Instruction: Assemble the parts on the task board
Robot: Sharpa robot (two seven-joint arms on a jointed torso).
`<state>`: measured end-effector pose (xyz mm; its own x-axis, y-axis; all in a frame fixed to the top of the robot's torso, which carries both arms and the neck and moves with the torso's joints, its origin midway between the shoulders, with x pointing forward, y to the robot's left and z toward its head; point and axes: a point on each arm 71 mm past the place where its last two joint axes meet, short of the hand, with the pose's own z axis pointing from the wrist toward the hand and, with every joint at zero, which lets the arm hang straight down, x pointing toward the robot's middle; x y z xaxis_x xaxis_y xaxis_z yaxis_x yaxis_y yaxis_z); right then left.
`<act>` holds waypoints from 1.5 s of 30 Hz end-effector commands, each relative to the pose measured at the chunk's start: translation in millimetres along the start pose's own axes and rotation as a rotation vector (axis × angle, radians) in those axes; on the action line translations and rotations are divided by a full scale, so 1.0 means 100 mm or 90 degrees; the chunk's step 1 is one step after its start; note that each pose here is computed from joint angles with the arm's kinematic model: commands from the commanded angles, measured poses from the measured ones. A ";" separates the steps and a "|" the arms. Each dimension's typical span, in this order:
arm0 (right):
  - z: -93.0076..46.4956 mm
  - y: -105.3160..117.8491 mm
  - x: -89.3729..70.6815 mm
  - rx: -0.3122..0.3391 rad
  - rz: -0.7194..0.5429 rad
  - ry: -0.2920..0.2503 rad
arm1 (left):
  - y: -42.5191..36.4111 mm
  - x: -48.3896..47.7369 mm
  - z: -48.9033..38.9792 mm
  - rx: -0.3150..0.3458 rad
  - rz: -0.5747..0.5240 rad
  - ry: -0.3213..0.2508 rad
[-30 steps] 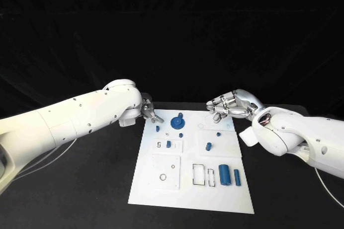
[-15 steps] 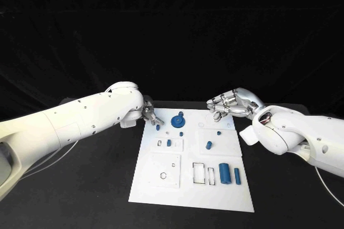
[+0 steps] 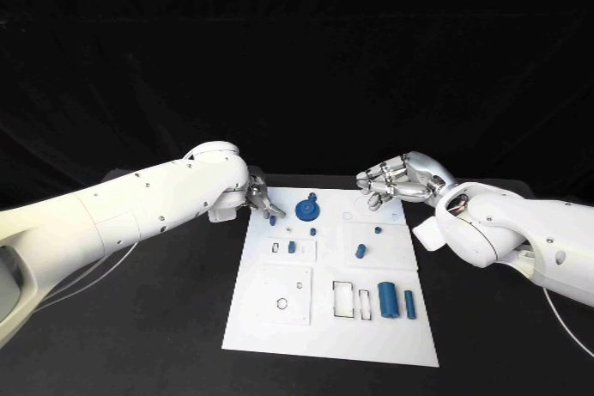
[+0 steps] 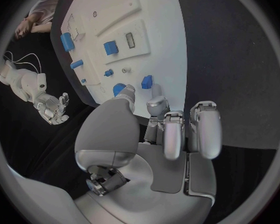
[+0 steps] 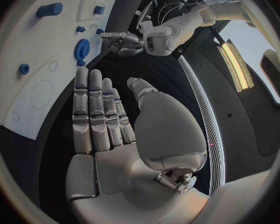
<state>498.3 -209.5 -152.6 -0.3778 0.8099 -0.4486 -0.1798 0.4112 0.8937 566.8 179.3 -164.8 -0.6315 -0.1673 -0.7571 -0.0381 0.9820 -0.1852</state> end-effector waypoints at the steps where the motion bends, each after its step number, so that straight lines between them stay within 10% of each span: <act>1: 0.00 0.01 0.02 -0.006 0.000 0.006 | -0.033 0.031 -0.004 0.010 0.005 0.022; 45: 0.00 0.01 0.03 -0.006 0.001 0.011 | 0.006 0.024 0.032 -0.001 -0.013 0.032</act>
<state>498.0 -209.0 -152.5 -0.3797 0.8096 -0.4476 -0.1795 0.4101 0.8942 568.5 181.4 -167.8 -0.6552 -0.1858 -0.7322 -0.0584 0.9788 -0.1961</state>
